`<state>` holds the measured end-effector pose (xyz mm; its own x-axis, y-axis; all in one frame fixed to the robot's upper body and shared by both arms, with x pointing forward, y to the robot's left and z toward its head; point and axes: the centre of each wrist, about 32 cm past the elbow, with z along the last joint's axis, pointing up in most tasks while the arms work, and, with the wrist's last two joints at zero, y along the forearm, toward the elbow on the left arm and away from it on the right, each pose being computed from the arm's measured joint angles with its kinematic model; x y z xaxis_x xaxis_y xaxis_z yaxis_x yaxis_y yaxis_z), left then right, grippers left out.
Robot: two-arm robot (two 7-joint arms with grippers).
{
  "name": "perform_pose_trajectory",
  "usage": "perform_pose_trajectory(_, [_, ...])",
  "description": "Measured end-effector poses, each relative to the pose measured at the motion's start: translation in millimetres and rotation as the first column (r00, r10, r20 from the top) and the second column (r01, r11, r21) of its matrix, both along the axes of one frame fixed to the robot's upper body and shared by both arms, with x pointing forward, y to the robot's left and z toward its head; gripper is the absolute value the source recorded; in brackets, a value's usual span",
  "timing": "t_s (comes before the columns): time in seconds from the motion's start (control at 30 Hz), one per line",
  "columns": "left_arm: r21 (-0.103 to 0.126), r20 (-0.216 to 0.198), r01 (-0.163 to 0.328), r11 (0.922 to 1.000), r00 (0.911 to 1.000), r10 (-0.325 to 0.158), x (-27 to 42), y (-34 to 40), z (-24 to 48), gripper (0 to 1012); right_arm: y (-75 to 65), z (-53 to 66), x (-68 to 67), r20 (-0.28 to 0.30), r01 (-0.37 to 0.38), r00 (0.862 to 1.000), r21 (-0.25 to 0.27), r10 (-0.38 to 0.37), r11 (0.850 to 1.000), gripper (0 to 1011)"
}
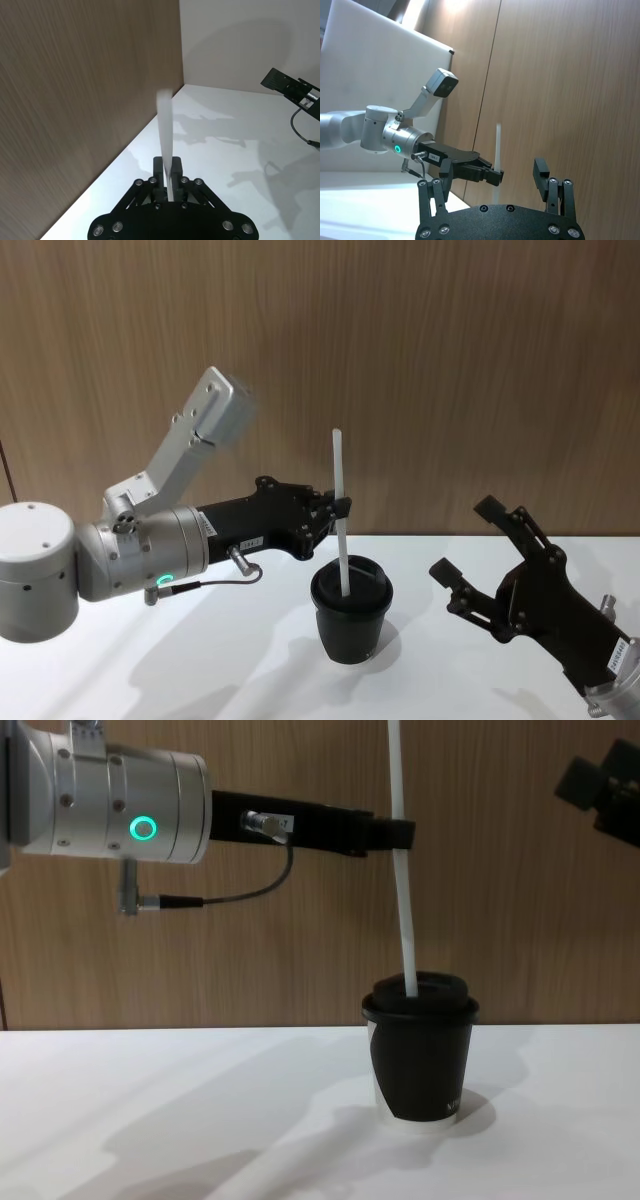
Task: Pick up the straw with one hand, pass it to the other hand, and insert it into the cup.
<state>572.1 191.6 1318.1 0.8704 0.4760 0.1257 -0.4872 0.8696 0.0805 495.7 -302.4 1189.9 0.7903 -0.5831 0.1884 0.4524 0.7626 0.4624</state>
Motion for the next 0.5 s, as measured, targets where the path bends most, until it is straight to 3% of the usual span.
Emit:
perform_pose_trajectory(0.37, [-0.001,-0.005,0.005,1.0000,1.0000,-0.005,2.1,-0.7,-1.2,375,0.0,0.0,0.0,0.000,0.000,1.000,0.000,0.000,1.000,1001])
perform_pose_trajectory(0.5, [-0.001,-0.007,0.006,1.0000,1.0000,-0.006,2.7,-1.0,-1.5,540,0.0,0.0,0.0,0.000,0.000,1.000,0.000,0.000,1.000,1001])
